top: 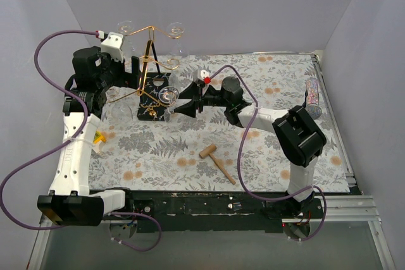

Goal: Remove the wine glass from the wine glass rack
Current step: Pick up the wine glass from the wine rack, then place the wine glass at the center of the board.

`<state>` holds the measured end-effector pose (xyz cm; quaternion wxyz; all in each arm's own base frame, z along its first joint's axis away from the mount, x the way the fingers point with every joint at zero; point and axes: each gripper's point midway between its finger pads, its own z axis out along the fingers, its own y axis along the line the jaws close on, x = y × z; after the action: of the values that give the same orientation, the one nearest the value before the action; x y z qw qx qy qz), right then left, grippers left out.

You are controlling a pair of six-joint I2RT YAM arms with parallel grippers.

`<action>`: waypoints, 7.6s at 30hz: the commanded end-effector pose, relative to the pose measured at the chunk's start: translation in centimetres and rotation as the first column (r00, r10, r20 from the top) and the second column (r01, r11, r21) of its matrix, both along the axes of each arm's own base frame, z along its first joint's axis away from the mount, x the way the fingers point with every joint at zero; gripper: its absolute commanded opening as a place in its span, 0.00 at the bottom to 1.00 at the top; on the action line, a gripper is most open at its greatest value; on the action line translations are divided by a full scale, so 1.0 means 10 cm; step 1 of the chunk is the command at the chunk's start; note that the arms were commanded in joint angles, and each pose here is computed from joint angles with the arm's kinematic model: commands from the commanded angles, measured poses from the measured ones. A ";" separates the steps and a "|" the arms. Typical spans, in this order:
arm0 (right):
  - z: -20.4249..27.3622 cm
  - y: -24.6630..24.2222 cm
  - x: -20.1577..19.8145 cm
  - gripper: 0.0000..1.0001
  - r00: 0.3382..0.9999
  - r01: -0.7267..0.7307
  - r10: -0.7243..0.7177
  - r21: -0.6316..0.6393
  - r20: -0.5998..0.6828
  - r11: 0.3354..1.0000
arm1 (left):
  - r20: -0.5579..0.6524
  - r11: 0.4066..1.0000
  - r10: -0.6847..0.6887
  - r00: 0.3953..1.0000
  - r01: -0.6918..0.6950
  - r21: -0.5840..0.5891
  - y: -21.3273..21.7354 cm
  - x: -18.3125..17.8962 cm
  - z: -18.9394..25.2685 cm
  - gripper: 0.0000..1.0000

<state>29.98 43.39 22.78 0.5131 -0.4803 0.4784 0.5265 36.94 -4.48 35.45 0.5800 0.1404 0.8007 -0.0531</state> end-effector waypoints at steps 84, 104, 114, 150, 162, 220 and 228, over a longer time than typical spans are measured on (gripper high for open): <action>0.60 0.41 -0.08 0.01 0.974 -0.082 0.066 0.066 0.219 0.994 | 0.029 1.000 -0.006 1.000 0.007 -0.026 -0.04 -0.10 -0.05 0.98; 0.48 0.27 0.10 0.01 0.983 0.097 -0.077 -0.115 0.164 0.989 | -0.012 0.904 -0.421 0.907 0.418 -0.091 -0.67 -0.52 -0.18 0.98; 0.58 0.23 -0.16 0.01 0.956 0.034 -0.006 -0.092 0.293 0.995 | -0.057 0.880 -0.468 0.882 0.459 -0.121 -0.76 -0.59 -0.26 0.96; 0.38 0.62 0.14 0.01 0.981 0.121 -0.100 -0.122 0.167 0.985 | -0.044 0.930 -0.364 0.930 0.360 -0.074 -0.60 -0.60 -0.19 0.95; 0.37 0.61 0.14 0.01 0.993 -0.002 0.002 0.000 0.122 1.000 | -0.014 0.961 -0.272 0.962 0.271 -0.047 -0.46 -0.55 -0.09 0.95; 0.52 -1.54 0.65 0.01 0.606 0.391 -0.569 -0.415 -0.556 0.822 | 0.221 0.542 -0.839 0.498 0.721 0.433 -1.57 -1.09 0.12 0.98; 0.49 -1.87 0.81 0.01 0.424 0.457 -0.629 -0.446 -0.651 0.769 | 0.186 0.249 -0.968 0.167 0.705 0.664 -2.23 -1.26 -0.04 0.98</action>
<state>37.94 25.88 23.07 0.3298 -0.1188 0.8425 0.4090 24.18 -24.10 35.00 0.5963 0.6486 0.4374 -0.1802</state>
